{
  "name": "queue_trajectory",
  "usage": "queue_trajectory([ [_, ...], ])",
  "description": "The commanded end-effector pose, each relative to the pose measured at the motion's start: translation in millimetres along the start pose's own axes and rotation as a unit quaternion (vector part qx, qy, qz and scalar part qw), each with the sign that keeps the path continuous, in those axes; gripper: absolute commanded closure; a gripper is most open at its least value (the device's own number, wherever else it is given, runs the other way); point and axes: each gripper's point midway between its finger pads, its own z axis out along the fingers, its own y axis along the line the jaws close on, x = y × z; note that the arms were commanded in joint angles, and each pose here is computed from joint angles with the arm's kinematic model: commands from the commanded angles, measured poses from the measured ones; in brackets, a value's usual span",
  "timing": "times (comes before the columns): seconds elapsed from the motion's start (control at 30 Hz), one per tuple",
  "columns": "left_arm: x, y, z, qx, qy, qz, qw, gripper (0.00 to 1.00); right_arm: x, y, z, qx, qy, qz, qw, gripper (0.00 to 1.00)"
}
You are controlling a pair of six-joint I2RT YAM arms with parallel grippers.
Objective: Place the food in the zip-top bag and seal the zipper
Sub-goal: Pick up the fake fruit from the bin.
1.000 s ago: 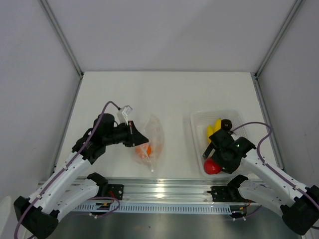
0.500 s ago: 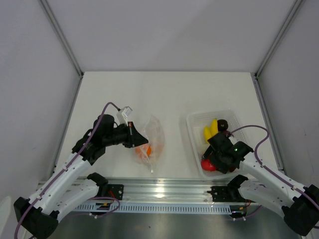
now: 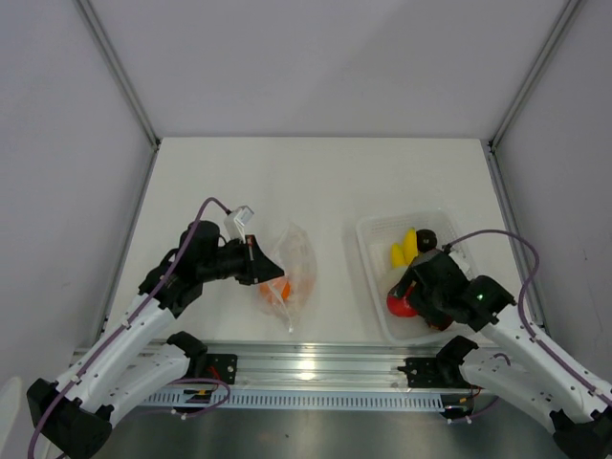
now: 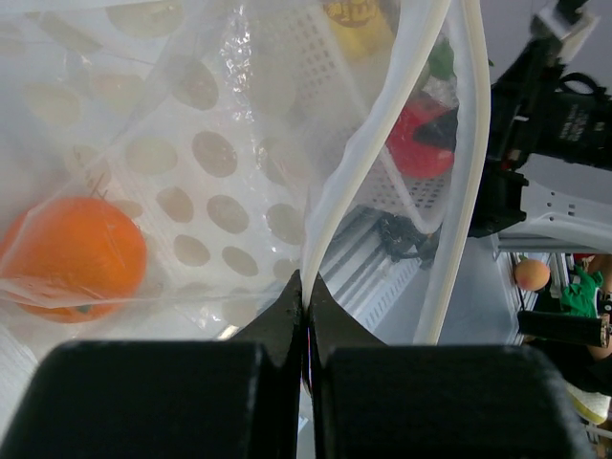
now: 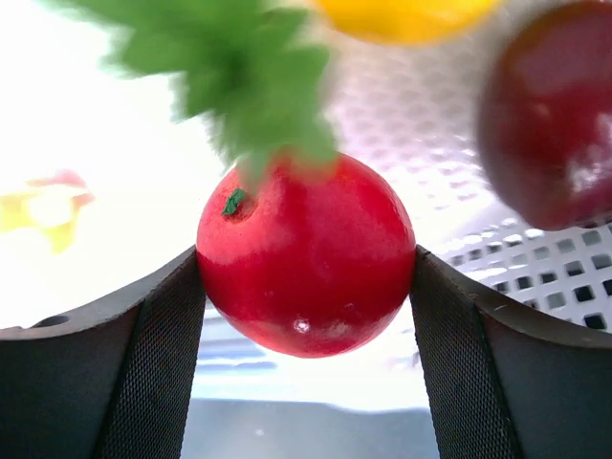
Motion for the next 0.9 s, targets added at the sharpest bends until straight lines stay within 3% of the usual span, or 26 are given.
queue_trajectory([
  [0.0, -6.3, -5.1, -2.8, 0.006, -0.006, 0.007, 1.0, 0.99, -30.3, 24.3, -37.8, -0.047, -0.051, -0.034, 0.997, 0.88],
  [0.13, -10.2, -8.2, -5.5, 0.004, -0.009, 0.012, 1.0, 1.0, -43.1, 69.7, -74.7, -0.143, -0.062, -0.072, 0.985, 0.91],
  [0.23, -11.5, -9.6, -7.5, 0.002, -0.009, 0.014, 1.0, 0.99, -46.6, 112.8, -105.8, -0.234, -0.069, -0.102, 0.964, 0.94],
  [0.43, -13.0, -12.8, -11.9, 0.002, -0.012, 0.015, 1.0, 0.99, -33.1, 191.1, -147.2, -0.326, -0.093, -0.186, 0.922, 0.95],
  [0.67, -14.5, -14.2, -14.0, -0.003, -0.01, 0.012, 1.0, 0.99, 4.4, 270.5, -172.5, -0.393, -0.109, -0.265, 0.874, 0.94],
  [0.87, -16.3, -14.0, -15.2, -0.009, -0.011, 0.013, 1.0, 0.99, 36.5, 297.3, -150.2, -0.377, -0.076, -0.313, 0.869, 0.84],
])
